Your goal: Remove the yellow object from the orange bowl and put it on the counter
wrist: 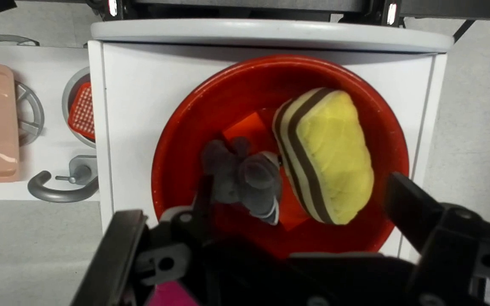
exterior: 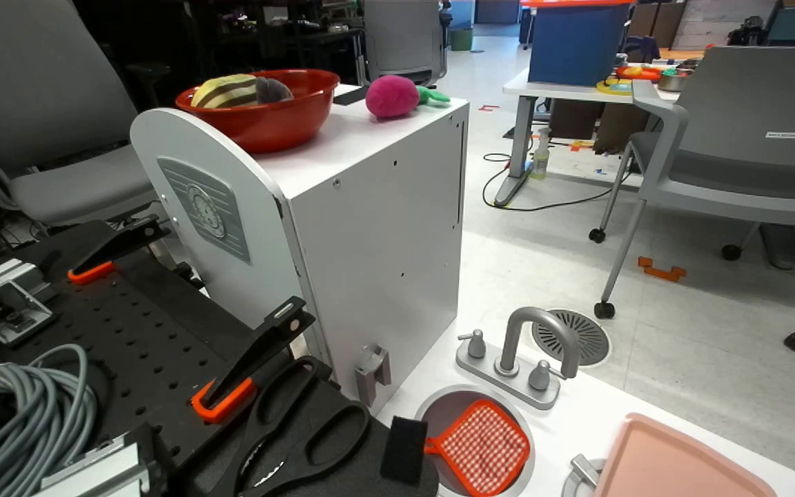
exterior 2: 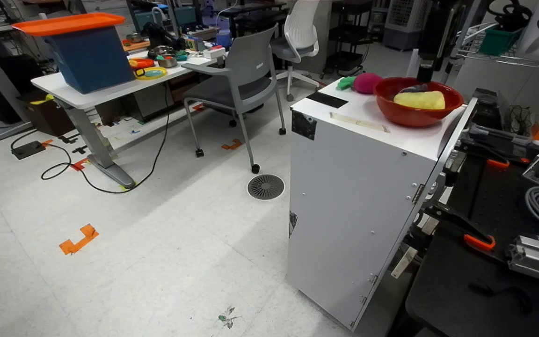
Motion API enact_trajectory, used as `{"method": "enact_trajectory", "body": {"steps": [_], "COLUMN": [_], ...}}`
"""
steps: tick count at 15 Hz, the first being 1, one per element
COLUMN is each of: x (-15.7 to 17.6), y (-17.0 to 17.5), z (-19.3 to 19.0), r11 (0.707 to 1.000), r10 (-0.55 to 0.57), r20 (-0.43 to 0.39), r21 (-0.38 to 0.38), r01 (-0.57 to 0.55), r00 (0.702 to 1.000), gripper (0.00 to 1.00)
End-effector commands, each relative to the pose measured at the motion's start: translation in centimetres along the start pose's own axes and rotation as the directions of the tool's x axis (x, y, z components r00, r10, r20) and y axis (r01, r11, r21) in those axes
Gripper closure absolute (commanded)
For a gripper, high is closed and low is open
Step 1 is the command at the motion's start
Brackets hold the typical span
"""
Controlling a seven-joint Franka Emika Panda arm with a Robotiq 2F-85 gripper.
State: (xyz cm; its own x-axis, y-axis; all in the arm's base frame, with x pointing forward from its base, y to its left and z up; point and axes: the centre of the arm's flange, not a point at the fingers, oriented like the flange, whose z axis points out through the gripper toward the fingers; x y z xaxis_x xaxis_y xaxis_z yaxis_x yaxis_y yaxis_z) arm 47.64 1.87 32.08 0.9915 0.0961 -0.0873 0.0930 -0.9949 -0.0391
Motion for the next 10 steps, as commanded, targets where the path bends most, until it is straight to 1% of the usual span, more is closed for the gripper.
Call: {"method": "enact_trajectory", "body": {"steps": [1, 4, 9, 10], "x": [0.2, 0.2, -0.3, -0.1], "y": [0.4, 0.5, 0.5, 0.1], "z": [-0.6, -0.7, -1.5, -0.4], "r11": [0.998, 0.995, 0.994, 0.996], "r10": [-0.064, -0.092, -0.104, -0.085], "r20": [0.042, 0.059, 0.044, 0.040], "r21": [-0.018, -0.017, -0.025, -0.011], "r01": [0.065, 0.093, 0.105, 0.086], "r00": [0.997, 0.994, 0.994, 0.996], "gripper": [0.00, 0.00, 0.00, 0.00]}}
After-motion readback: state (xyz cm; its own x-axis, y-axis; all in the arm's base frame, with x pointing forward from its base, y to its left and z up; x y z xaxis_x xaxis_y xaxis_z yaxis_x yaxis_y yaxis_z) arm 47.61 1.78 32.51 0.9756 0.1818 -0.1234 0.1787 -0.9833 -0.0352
